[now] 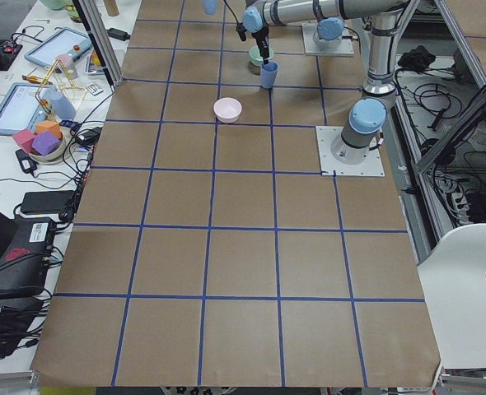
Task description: Stack blue cups with both arms
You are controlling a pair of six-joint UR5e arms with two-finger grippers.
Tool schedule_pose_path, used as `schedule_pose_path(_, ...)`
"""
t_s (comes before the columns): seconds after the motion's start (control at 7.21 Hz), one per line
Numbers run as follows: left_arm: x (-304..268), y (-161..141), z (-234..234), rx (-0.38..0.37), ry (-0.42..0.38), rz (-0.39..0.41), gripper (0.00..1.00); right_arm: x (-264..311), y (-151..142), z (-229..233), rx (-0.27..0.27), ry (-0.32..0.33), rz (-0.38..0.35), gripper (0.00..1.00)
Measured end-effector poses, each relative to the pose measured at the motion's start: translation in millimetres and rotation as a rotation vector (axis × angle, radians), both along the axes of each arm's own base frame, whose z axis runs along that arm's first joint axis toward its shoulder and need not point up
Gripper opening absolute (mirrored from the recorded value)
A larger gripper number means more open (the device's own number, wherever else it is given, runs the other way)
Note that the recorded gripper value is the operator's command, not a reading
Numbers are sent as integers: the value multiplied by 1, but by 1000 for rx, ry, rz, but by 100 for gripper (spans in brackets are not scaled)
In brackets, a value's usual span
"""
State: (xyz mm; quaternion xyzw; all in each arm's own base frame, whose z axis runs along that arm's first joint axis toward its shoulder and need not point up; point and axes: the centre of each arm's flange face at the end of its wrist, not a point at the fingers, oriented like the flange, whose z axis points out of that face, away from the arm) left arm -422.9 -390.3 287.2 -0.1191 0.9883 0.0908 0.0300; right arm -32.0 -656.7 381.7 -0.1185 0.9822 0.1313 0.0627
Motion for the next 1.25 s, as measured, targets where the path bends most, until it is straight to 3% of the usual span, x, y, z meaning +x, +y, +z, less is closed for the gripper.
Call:
schedule_pose_path(0.28, 44, -40, 49, -57, 60, -20, 100, 28, 8, 13, 2, -14, 15, 0)
schedule_pose_path(0.55, 136, -96, 88, -114, 106, -110, 100, 68, 25, 26, 1, -12, -2, 0)
schedule_pose_path(0.83, 225, -130, 134, -185, 124, -157, 100, 119, 69, 32, 13, -30, -38, 0)
schedule_pose_path(0.97, 258, -134, 158, -208, 126, -208, 100, 142, 100, 33, 8, -27, -43, 0)
schedule_pose_path(1.25, 282, -122, 210, -238, 120, -236, 100, 179, 163, 30, 0, -17, -54, 0)
